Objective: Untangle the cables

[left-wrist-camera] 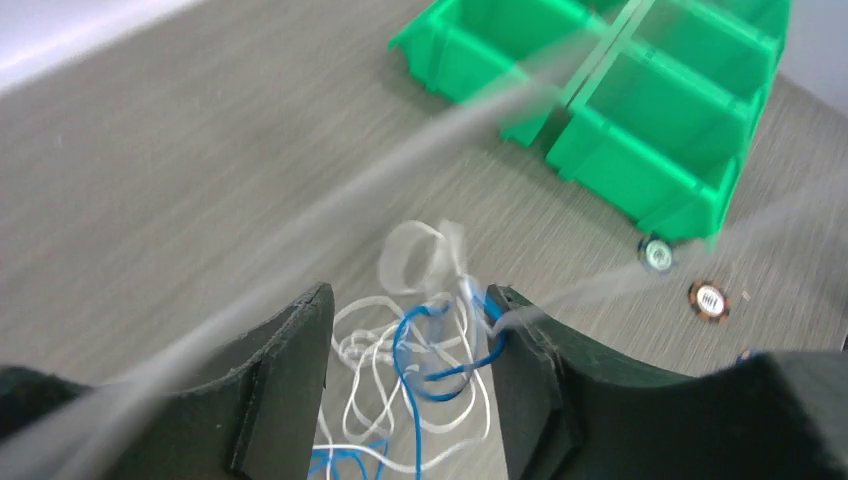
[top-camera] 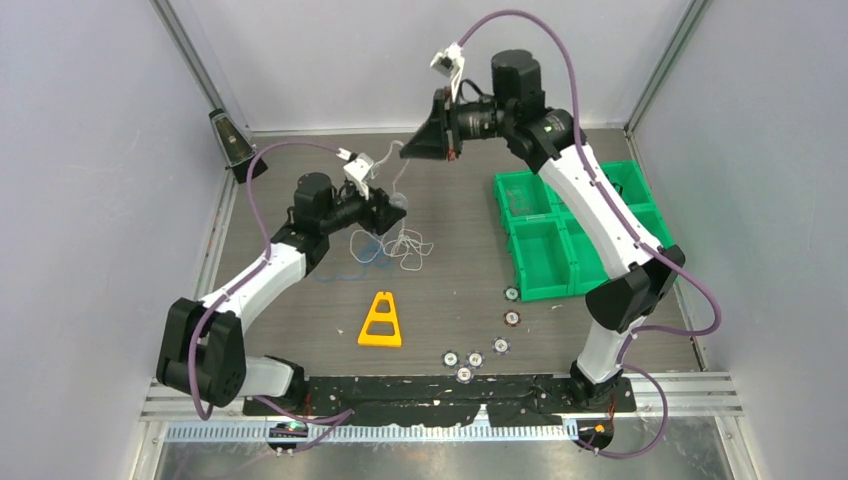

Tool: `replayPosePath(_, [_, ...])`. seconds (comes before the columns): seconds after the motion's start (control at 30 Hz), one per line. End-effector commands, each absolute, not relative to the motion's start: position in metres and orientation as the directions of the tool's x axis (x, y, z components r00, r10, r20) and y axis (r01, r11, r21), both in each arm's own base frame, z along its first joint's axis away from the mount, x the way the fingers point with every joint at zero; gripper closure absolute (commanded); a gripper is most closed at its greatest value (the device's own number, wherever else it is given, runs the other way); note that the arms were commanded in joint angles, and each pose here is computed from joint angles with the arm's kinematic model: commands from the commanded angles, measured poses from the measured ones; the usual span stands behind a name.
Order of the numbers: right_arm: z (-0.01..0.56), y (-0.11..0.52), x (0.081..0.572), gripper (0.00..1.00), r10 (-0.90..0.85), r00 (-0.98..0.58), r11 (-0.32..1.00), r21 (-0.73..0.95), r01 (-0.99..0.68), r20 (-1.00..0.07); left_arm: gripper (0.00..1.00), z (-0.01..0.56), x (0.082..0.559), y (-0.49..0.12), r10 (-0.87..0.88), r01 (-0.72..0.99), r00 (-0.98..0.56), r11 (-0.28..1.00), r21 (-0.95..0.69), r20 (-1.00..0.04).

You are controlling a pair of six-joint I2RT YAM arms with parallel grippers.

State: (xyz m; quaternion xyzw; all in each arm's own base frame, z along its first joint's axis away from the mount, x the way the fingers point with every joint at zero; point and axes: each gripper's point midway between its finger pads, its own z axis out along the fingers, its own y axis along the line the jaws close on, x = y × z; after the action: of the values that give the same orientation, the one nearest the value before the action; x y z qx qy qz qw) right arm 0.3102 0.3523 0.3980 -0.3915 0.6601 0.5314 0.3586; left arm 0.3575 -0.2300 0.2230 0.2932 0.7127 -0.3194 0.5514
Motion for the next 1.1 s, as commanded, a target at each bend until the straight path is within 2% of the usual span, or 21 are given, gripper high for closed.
replayPosePath(0.0, [0.500, 0.334, 0.306, 0.95, 0.073, -0.332, 0.120, 0.339, -0.933, -0.941, 0.45, 0.182, 0.348, -0.216, 0.074, 0.747, -0.325, 0.631, -0.208, -0.943])
replayPosePath(0.2, [0.584, 0.316, 0.313, 0.95, 0.272, -0.268, 0.101, 0.304, -0.947, -0.924, 0.62, 0.147, 0.347, -0.203, 0.065, 0.681, -0.433, 0.677, -0.279, -0.899])
replayPosePath(0.37, [0.637, 0.290, 0.319, 0.95, 0.426, -0.210, 0.133, 0.290, -0.948, -0.880, 0.68, 0.130, 0.349, -0.181, 0.046, 0.612, -0.496, 0.727, -0.311, -0.867])
replayPosePath(0.57, [0.656, 0.273, 0.320, 0.94, 0.485, -0.149, 0.182, 0.266, -0.947, -0.862, 0.99, 0.127, 0.353, -0.161, 0.006, 0.544, -0.531, 0.769, -0.336, -0.847])
replayPosePath(0.67, [0.653, 0.273, 0.320, 0.95, 0.481, -0.154, 0.184, 0.271, -0.945, -0.863, 1.00, 0.142, 0.351, -0.163, 0.011, 0.583, -0.491, 0.747, -0.319, -0.871])
replayPosePath(0.7, [0.648, 0.275, 0.323, 0.95, 0.473, -0.164, 0.183, 0.278, -0.943, -0.866, 0.92, 0.152, 0.346, -0.168, 0.028, 0.634, -0.457, 0.711, -0.304, -0.889])
replayPosePath(0.77, [0.640, 0.276, 0.326, 0.95, 0.462, -0.186, 0.183, 0.298, -0.937, -0.867, 0.57, 0.183, 0.337, -0.176, 0.030, 0.707, -0.372, 0.656, -0.263, -0.928])
replayPosePath(0.8, [0.637, 0.277, 0.327, 0.95, 0.459, -0.196, 0.182, 0.307, -0.934, -0.867, 0.50, 0.199, 0.334, -0.180, 0.019, 0.731, -0.329, 0.638, -0.242, -0.944])
replayPosePath(0.9, [0.624, 0.281, 0.332, 0.95, 0.448, -0.236, 0.172, 0.342, -0.924, -0.863, 0.40, 0.248, 0.323, -0.194, 0.012, 0.803, -0.197, 0.576, -0.154, -0.980])
replayPosePath(1.07, [0.625, 0.285, 0.330, 0.95, 0.452, -0.242, 0.149, 0.340, -0.928, -0.859, 0.38, 0.297, 0.322, -0.216, 0.007, 0.844, -0.072, 0.533, -0.057, -0.997])
